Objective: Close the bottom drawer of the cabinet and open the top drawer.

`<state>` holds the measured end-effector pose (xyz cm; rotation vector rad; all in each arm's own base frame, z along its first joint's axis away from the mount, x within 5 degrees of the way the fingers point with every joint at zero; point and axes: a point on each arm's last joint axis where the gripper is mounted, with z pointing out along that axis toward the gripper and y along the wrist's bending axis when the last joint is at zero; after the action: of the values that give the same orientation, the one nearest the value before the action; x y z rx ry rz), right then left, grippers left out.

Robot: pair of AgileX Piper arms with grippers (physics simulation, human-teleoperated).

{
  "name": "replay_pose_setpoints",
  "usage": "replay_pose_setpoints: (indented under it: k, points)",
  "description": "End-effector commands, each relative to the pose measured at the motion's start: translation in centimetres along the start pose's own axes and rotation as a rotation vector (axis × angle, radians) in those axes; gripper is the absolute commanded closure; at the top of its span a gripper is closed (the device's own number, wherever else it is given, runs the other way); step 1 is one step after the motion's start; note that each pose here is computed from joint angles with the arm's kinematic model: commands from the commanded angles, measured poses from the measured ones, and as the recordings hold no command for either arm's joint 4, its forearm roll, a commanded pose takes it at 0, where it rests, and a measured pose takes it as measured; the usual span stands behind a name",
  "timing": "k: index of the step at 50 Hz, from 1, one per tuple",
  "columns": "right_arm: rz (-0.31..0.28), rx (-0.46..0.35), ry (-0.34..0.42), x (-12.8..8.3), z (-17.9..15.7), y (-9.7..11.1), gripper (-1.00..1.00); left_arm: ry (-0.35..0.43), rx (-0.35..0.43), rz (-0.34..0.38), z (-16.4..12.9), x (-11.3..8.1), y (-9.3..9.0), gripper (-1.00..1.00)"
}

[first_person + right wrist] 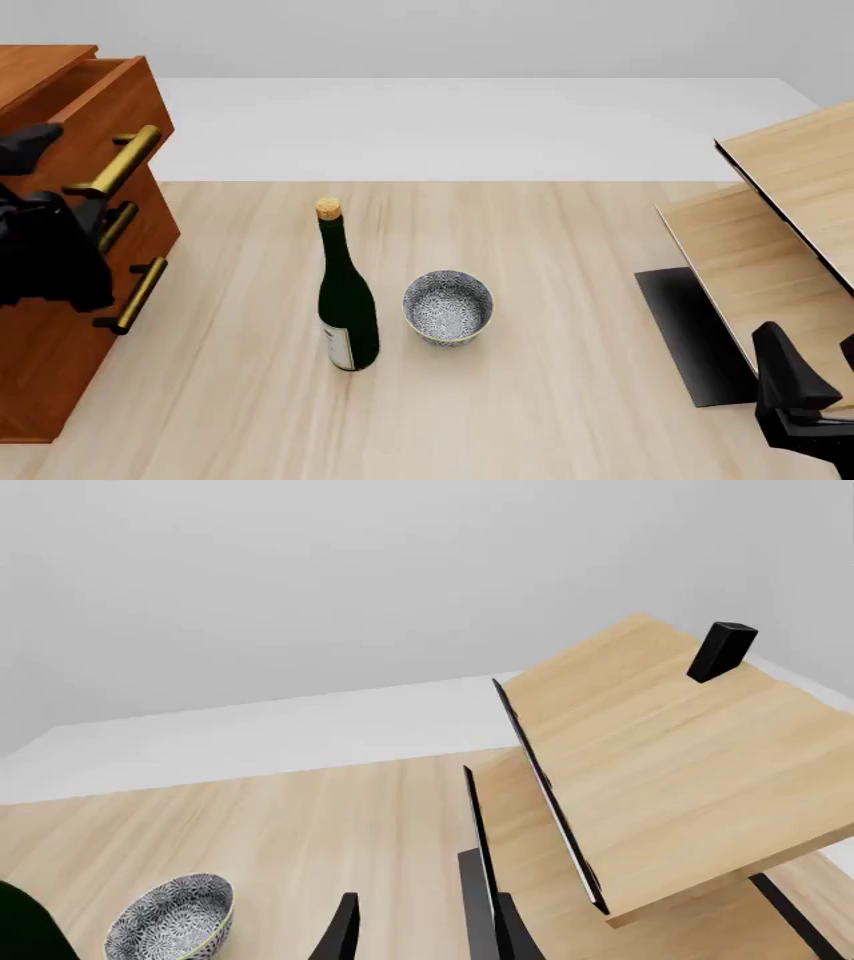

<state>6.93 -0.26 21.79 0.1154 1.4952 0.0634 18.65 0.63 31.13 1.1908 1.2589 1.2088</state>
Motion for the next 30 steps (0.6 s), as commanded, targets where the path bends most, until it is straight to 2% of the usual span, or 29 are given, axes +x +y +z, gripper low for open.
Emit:
replay_pose_setpoints:
  k: [1, 6, 7, 8, 10, 12, 19, 21, 22, 24, 26, 27, 29, 30]
  points:
    - [0.011, 0.008, 0.002, 0.0, 0.2, -0.1, -1.00, 0.039, -0.021, -0.137, -0.8, 0.6, 4.7, -1.00]
    - [0.011, 0.006, 0.002, 0.0, 0.2, 0.0, -1.00, 0.042, -0.017, -0.189, -0.9, 0.6, 6.3, -1.00]
    - [0.011, 0.005, 0.002, 0.0, 0.2, 0.0, -1.00, 0.033, -0.007, -0.220, -0.7, 0.5, 7.1, -1.00]
    - [0.010, 0.005, 0.002, 0.0, 0.2, 0.0, -1.00, 0.035, -0.012, -0.217, -0.8, 0.5, 7.3, -1.00]
    - [0.009, 0.004, 0.003, 0.0, 0.2, 0.0, -1.00, 0.026, -0.001, -0.269, -0.6, 0.3, 8.7, -1.00]
    - [0.008, 0.004, 0.003, 0.0, 0.2, 0.0, -1.00, 0.023, -0.007, -0.287, -0.6, 0.2, 9.6, -1.00]
    - [0.004, -0.002, 0.003, 0.0, 0.1, 0.0, -1.00, -0.019, 0.044, -0.522, 0.1, -0.9, 14.9, -1.00]
    - [0.003, -0.005, 0.003, 0.0, 0.0, 0.0, -1.00, 0.016, 0.036, -0.512, 0.1, -0.2, 14.8, -1.00]
    - [0.003, -0.006, 0.003, 0.0, 0.0, 0.0, -1.00, 0.018, 0.078, -0.596, 0.6, -0.5, 15.8, -1.00]
    - [0.001, -0.008, 0.003, 0.1, 0.0, 0.1, -1.00, 0.031, 0.091, -0.604, 0.8, -0.3, 15.8, -1.00]
    - [0.000, -0.011, 0.003, 0.1, -0.1, 0.1, -1.00, 0.037, 0.152, -0.684, 1.8, -0.7, 16.2, -1.00]
    - [-0.002, -0.012, 0.004, 0.1, -0.1, 0.1, -1.00, 0.046, 0.160, -0.665, 2.0, -0.6, 15.6, -1.00]
    - [-0.002, -0.014, 0.003, 0.0, -0.2, 0.1, -1.00, 0.065, 0.188, -0.720, 2.8, -0.5, 15.6, -1.00]
    - [-0.001, -0.015, 0.004, 0.1, -0.2, 0.1, -1.00, 0.072, 0.175, -0.703, 2.7, -0.3, 15.4, -1.00]
